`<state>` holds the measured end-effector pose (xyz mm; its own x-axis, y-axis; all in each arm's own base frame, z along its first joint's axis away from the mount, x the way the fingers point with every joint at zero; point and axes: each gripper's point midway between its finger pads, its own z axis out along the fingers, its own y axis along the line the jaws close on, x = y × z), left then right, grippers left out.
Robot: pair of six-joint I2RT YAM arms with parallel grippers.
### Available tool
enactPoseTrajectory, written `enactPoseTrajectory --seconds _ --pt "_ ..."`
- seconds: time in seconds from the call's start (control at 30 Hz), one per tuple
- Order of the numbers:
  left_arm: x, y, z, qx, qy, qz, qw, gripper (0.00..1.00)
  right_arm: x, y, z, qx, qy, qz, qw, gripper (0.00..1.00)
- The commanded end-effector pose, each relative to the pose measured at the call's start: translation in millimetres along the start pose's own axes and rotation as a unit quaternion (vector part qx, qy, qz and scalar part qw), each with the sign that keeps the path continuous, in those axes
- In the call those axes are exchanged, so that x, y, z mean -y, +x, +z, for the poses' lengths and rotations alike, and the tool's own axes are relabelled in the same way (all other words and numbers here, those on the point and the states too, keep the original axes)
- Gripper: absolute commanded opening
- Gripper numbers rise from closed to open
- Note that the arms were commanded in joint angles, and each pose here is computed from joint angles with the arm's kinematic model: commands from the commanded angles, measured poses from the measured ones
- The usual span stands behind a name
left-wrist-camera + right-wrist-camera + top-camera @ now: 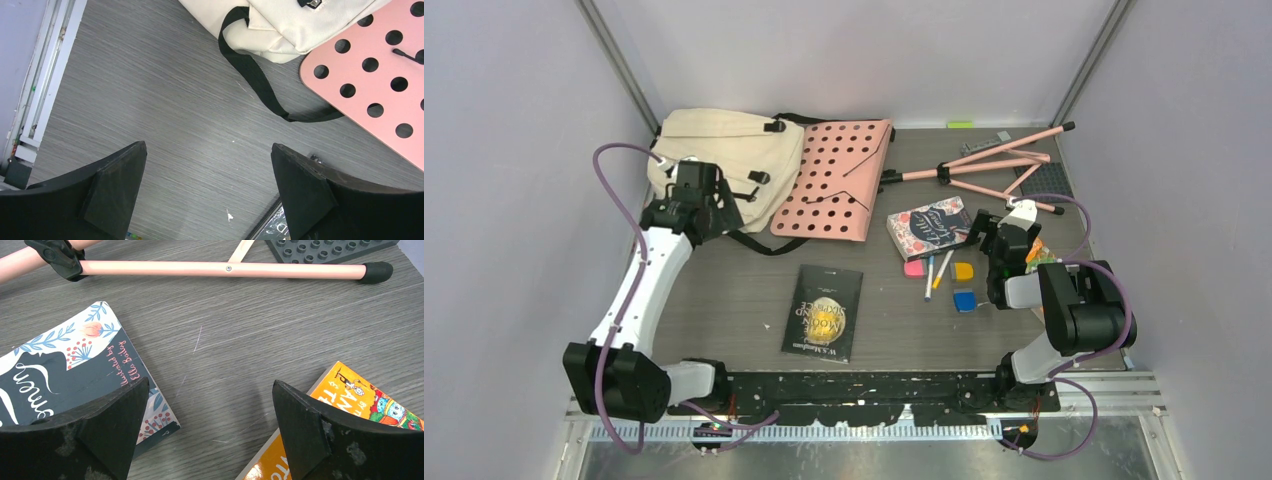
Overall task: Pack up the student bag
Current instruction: Adjust the student bag at the center of the board.
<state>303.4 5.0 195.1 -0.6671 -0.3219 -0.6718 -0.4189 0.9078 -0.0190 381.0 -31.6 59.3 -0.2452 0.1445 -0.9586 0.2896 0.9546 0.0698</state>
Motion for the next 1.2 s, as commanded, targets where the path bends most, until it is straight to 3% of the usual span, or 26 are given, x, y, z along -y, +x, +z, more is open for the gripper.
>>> enactPoseTrajectory --seconds 0.0,0.27,0.53,0.7,0.93,1.17 --pt "-1 -14 -4 0.009 -0.014 -0.022 1.000 0.98 3 -15 2 0.031 0.008 0.005 0.999 1.00" --pt "24 -37 20 0.015 0.012 -0.045 0.999 0.98 3 -15 2 0.031 0.008 0.005 0.999 1.00" --pt "28 -70 88 -0.005 0.068 -0.239 0.969 0.98 3 -14 2 0.030 0.008 0.005 1.000 1.00" --pt "8 -84 131 0.002 0.049 -0.316 0.948 0.99 3 -15 2 0.030 0.008 0.005 1.000 1.00" --pt "-16 -75 181 -0.017 -0.017 -0.367 0.930 0.99 3 -14 1 0.030 0.008 0.005 1.000 1.00" --pt "-17 -64 222 -0.030 -0.014 -0.403 0.914 0.99 3 -14 2 0.029 0.007 0.005 1.000 1.00"
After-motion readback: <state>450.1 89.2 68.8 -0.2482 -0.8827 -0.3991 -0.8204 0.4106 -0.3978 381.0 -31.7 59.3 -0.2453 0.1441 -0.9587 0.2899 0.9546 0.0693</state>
